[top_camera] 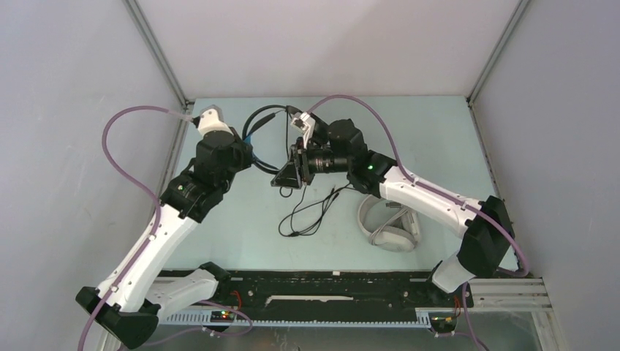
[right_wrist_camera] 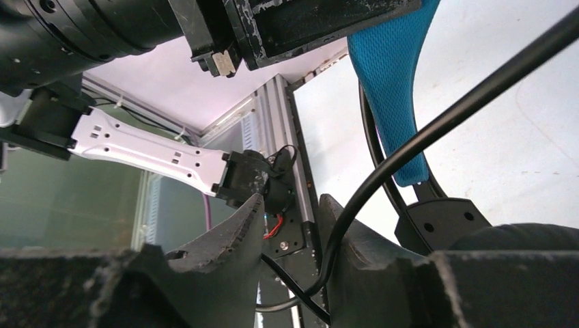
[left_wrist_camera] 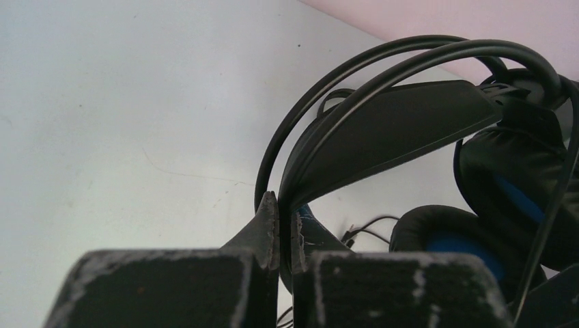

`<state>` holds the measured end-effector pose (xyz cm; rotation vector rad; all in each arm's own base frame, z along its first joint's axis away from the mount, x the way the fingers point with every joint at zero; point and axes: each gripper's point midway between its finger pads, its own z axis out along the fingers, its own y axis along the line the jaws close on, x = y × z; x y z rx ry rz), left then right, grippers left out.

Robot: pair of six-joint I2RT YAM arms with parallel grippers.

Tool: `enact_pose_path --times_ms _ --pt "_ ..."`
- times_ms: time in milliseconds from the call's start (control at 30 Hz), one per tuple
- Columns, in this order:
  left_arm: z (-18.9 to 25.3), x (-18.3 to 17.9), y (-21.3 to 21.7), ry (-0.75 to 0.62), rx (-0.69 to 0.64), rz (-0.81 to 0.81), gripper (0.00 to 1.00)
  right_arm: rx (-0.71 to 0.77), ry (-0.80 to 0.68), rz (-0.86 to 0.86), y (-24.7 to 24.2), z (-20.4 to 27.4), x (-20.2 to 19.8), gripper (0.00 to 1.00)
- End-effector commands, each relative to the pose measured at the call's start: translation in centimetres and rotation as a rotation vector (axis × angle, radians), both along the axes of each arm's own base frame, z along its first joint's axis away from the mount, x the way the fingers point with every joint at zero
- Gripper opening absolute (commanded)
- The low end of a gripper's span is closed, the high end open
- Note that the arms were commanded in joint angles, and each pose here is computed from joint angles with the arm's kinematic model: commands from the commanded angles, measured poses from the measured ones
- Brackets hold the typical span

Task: Wrap the headphones
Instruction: Wrap the headphones cable around the headphones.

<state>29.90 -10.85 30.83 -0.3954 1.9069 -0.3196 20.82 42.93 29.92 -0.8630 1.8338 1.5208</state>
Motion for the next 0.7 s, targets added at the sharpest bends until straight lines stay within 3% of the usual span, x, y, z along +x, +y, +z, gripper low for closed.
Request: enact_pose_path --times_ms 0,167,333,400,667 --pt "5.1 0.9 -0.5 -0.185 -0.224 0.042 0.0 0.033 -0.189 -0.033 0.1 3.4 -0.6 0.41" --pt "5.3 1.1 -1.2 -0.204 -0.315 0.026 0.0 -0.027 -0.281 -0.091 0.3 2.6 -0.6 0.41" --pt "5.0 1.4 -2.1 -0.192 -0.352 0.004 0.0 -0.049 -0.313 -0.094 0.8 2.0 -0.9 0.26" --pt "4.9 1.4 -2.1 -0.19 -0.353 0.005 0.0 -0.067 -0.334 -0.107 0.8 1.7 -1.0 0.24" --pt "5.1 1.1 -1.7 -0.199 -0.375 0.005 0.0 -0.102 -0.41 -0.125 -0.8 0.1 -1.7 0.36"
